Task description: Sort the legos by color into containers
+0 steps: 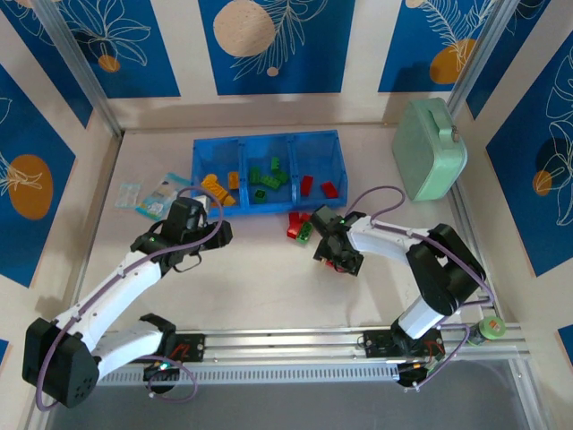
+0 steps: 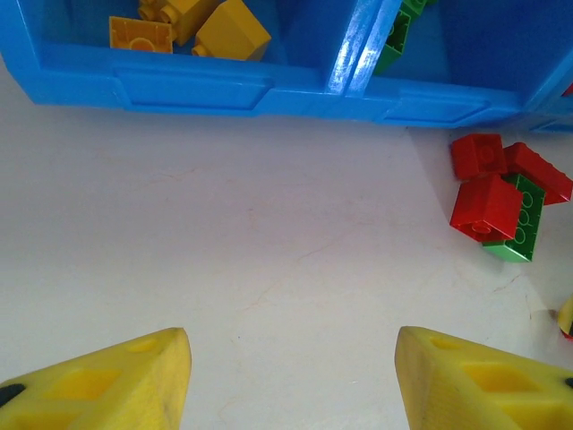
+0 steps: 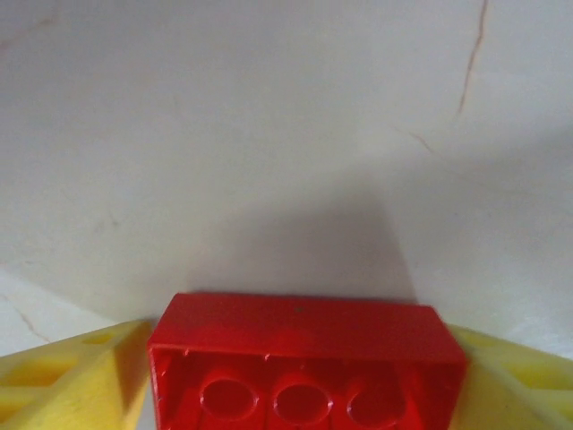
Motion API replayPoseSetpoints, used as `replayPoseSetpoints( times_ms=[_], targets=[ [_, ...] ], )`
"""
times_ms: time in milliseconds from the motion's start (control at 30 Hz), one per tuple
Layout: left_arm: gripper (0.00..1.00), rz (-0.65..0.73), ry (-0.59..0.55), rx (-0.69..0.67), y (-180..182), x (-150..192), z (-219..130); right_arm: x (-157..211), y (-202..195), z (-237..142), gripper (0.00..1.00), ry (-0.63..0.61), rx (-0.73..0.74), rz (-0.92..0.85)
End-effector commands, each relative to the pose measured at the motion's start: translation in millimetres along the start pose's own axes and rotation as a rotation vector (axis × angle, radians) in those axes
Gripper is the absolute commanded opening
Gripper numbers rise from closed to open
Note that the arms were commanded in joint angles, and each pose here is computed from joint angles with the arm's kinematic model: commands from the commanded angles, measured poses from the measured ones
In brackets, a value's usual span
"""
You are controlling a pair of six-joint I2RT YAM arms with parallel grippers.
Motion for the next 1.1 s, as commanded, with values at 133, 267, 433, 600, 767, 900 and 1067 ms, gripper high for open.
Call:
replayPoseSetpoints(
  times_ms=[133,267,433,600,767,900,1067],
  targets=[
    [0.62,0.018,0.012,-0.01,0.9,4.7,1.7,-6.8,3.4,-9.2,0.6,-0.031,0.007,-0.011],
    [0.62,0.022,0.011,-0.014,1.4,4.4,0.8,-11.0,4.5,-28.4,0.44,-0.088,0.017,-0.043],
    [0.62,0.025,0.013,-0.015,1.8,5.5,-1.1,-21.8,15.5,-51.4,0.42,-0.123,-0.033,-0.067],
    [0.62,0.033,0.026,-0.018,3.4,11.5,-3.8,-62.9,47.3,-87.4,0.42,-0.17,-0.13,-0.079],
    [0.62,0.023,0.048,0.0,1.8,27.5,-5.8,-94.6,97.3,-104.3,0.41,-0.167,-0.215,-0.116],
    [0.62,0.027,0.057,0.011,-2.1,41.0,-8.0,-118.8,126.5,-99.5,0.41,-0.152,-0.204,-0.126],
    [0.62,0.063,0.088,0.006,-7.0,55.3,-7.4,-143.2,161.1,-91.9,0.41,-0.158,-0.201,-0.137]
  ],
)
Point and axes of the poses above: each hand's point on the last joint's axis, 136 mm out from that joint toward the fingers, its own z axis out along the fingers, its own y axis along the line the jaws close on, x = y × z, the point moved 1 cm from there along -z, back along the fingers, and after that the axes turned 15 degrees about z, right-handed, at the moved point
